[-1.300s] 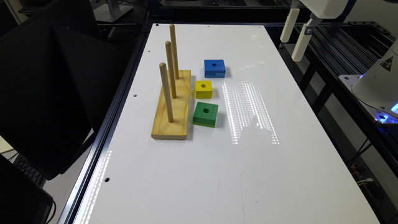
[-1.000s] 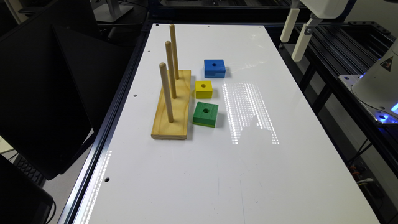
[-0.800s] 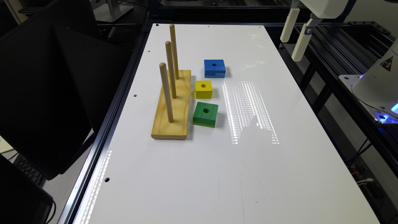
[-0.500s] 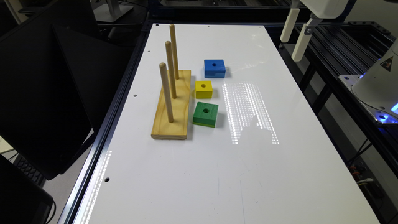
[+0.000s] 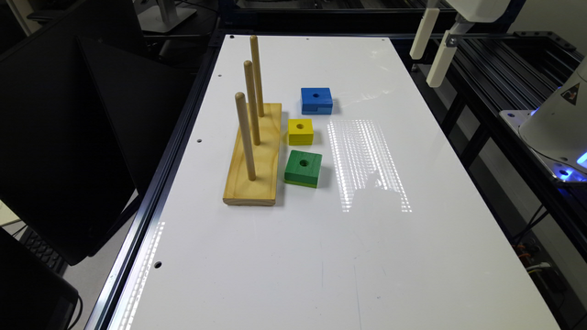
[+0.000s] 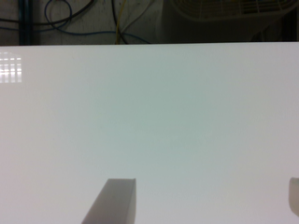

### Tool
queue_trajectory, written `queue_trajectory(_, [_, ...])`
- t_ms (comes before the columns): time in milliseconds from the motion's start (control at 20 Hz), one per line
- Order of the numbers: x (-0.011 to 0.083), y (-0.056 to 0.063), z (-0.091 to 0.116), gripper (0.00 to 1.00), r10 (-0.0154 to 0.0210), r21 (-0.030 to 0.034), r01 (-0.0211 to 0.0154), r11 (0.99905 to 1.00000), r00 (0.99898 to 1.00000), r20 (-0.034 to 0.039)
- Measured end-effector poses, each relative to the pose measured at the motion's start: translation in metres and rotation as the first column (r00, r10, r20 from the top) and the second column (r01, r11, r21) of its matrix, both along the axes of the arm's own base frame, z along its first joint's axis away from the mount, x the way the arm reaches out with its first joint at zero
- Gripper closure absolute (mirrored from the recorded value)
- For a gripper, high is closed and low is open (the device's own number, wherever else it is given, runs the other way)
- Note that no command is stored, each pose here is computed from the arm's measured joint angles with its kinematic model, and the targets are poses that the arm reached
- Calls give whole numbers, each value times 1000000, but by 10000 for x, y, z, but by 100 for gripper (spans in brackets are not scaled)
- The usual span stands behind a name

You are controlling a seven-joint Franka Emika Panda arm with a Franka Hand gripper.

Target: Pick up green block.

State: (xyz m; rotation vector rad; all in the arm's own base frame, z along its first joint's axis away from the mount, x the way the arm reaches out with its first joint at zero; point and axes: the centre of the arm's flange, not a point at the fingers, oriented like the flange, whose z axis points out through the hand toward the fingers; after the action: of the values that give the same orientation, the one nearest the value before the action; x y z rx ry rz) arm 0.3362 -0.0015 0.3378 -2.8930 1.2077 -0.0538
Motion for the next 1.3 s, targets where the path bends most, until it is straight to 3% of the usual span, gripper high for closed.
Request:
queue_trajectory(200, [108, 61, 26, 0, 6398, 2009, -6410, 999977, 999960, 6300])
queue_trajectory(450, [332, 117, -21, 0, 12415, 1819, -12438, 999921, 999849, 12153])
queue_trajectory(800, [697, 243, -69, 0, 14059, 82, -14060, 999901, 999892, 4305])
queue_trajectory(1000, [810, 271, -89, 0, 15678, 1471, -15677, 999876, 999877, -772])
queue_trajectory(1150, [875, 310, -76, 0, 17739, 3209, -17748, 999837, 999839, 2674])
queue_trajectory(1300, [942, 409, -70, 0, 17120, 1849, -17130, 999852, 999840, 5225])
